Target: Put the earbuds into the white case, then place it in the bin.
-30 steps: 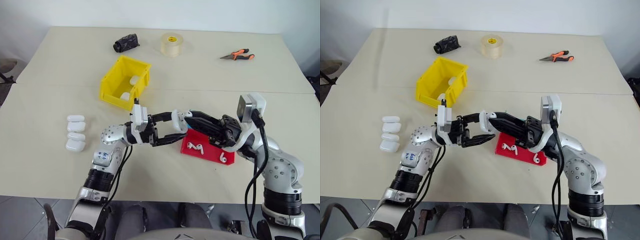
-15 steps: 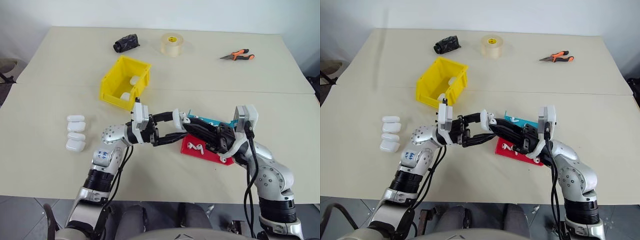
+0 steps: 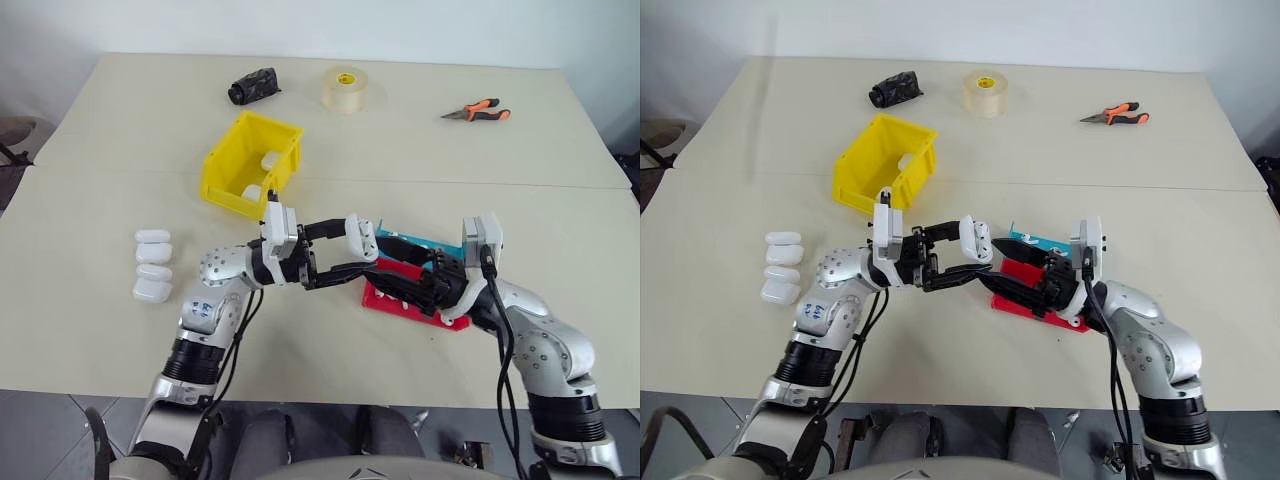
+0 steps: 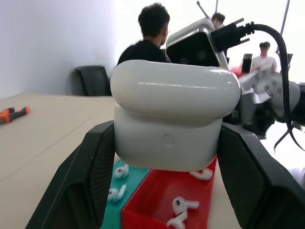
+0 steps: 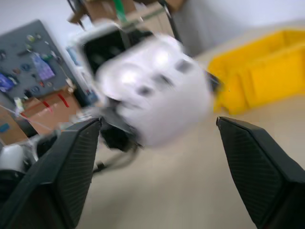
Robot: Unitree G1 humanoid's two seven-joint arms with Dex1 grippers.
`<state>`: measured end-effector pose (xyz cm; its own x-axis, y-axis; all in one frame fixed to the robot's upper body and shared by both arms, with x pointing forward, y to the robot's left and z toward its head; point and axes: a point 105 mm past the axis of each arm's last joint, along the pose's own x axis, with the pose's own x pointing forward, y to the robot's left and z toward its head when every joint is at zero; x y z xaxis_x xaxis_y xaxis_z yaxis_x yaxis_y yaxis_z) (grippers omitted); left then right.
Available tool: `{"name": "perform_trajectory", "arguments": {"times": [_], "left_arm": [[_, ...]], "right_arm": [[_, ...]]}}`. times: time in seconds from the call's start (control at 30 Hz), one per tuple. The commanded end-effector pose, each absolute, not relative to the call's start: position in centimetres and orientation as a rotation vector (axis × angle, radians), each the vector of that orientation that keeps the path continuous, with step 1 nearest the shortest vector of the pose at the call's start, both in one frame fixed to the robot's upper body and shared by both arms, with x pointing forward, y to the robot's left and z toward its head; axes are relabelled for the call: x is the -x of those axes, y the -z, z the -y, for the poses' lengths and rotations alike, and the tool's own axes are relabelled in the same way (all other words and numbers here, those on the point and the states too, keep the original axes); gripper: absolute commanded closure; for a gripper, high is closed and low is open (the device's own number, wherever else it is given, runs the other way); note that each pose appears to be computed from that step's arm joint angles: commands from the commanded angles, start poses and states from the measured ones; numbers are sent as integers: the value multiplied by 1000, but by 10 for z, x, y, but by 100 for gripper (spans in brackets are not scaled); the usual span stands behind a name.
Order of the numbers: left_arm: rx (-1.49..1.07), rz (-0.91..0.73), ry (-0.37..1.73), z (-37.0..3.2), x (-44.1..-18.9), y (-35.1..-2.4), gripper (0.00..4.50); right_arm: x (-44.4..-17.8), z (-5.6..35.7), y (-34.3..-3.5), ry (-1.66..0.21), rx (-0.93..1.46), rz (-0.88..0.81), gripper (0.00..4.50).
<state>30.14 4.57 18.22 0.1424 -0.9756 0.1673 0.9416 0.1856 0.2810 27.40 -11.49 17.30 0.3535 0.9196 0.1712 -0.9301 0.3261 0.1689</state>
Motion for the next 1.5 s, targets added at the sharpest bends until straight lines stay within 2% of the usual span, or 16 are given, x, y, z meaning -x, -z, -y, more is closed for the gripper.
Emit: {"name": "perform_trajectory", "arguments": {"times": [0.03,0.17,0.3,0.33,0.53,0.77,1.03,1.1,1.2,1.3,1.4,1.5], "left_arm": [[-292,312,1292,-60,-309,-181,169],[-598,201,1260,-72,-320,-166,169],[-656,143,1295,-66,-320,-159,169],[-651,136,1309,-63,-318,-157,169],[-610,133,1359,-46,-308,-154,169],[-573,153,1381,-39,-300,-159,169],[-494,184,1355,-57,-295,-168,169],[-464,191,1334,-63,-293,-170,169],[-424,203,1291,-74,-291,-173,169],[-341,218,1170,-93,-292,-176,169],[-277,186,968,-121,-297,-173,169],[-209,156,765,-145,-305,-170,169]], "right_arm": [[-273,123,-185,-1239,-138,49,157],[-271,111,-199,-1309,-65,43,299],[-263,87,-203,-1409,-4,16,445],[-263,82,-202,-1415,7,7,449],[-271,62,-194,-1375,77,-54,449],[-273,61,-184,-1345,95,-118,449],[-288,115,-167,-1222,125,-173,449],[-289,126,-167,-1204,114,-146,449],[-288,134,-177,-1194,81,-20,449],[-283,136,-188,-1180,71,122,388],[-278,135,-199,-1143,110,285,288],[-275,134,-202,-1123,135,357,181]]}}
